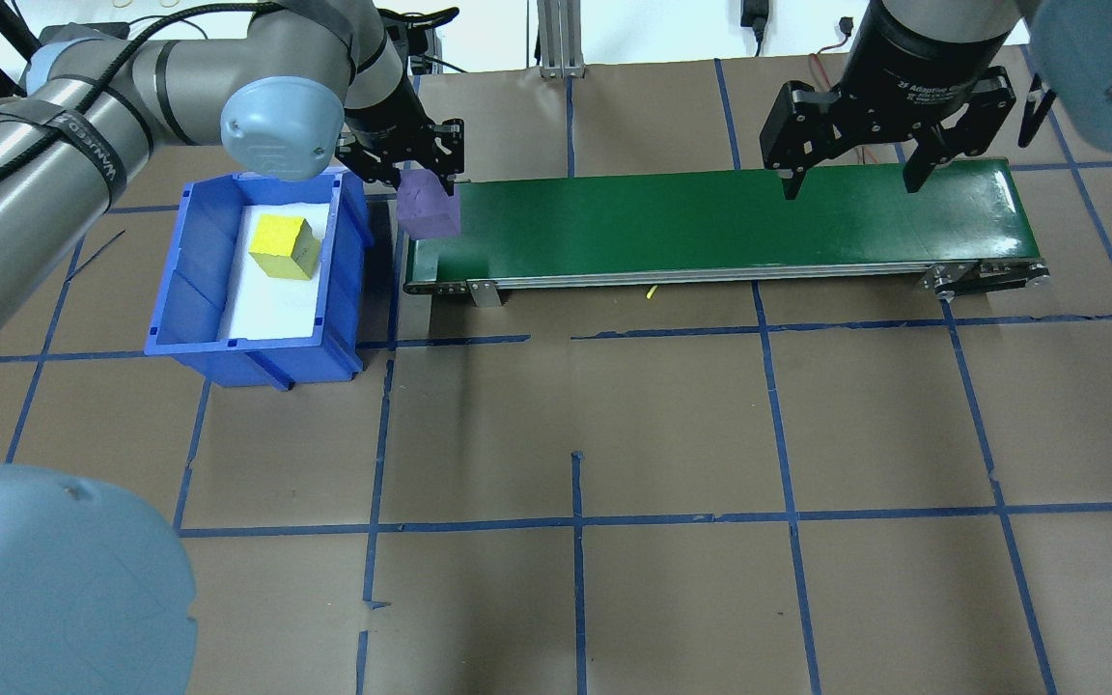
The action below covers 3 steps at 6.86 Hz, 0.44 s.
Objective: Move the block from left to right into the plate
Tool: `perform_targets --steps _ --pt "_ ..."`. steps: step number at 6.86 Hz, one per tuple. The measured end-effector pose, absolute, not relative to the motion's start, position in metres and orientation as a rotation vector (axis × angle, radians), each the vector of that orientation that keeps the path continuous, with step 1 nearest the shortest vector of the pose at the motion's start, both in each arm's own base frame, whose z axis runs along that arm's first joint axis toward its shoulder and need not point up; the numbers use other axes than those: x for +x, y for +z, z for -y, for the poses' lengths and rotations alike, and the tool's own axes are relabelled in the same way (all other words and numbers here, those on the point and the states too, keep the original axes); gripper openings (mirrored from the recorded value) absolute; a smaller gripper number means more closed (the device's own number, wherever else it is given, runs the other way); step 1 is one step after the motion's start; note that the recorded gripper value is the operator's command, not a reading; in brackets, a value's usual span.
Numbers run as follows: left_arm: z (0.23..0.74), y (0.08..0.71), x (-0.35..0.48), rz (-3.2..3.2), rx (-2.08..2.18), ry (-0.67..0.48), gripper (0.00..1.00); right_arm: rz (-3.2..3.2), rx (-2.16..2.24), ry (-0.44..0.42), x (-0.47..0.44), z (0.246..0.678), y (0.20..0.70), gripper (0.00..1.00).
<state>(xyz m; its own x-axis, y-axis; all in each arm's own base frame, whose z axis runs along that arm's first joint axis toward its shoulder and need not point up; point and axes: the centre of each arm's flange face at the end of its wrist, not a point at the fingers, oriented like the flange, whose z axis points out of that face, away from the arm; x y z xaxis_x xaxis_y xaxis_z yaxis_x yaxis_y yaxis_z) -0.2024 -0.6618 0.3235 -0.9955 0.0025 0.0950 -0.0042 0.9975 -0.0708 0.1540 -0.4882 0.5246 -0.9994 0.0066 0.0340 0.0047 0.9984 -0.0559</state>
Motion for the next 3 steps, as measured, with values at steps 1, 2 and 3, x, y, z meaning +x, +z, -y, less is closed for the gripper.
perform_targets --steps 1,2,3 --pt "0.662 0.317 -0.206 3.041 -0.005 0.112 0.32 3.106 -0.008 0.087 0.154 0.488 0.524 1.00" --pt "0.661 0.312 -0.211 3.040 -0.013 0.109 0.34 3.106 -0.007 0.086 0.154 0.488 0.524 1.00" --pt "0.662 0.305 -0.214 3.039 -0.021 0.112 0.43 3.106 -0.007 0.086 0.154 0.488 0.524 1.00"
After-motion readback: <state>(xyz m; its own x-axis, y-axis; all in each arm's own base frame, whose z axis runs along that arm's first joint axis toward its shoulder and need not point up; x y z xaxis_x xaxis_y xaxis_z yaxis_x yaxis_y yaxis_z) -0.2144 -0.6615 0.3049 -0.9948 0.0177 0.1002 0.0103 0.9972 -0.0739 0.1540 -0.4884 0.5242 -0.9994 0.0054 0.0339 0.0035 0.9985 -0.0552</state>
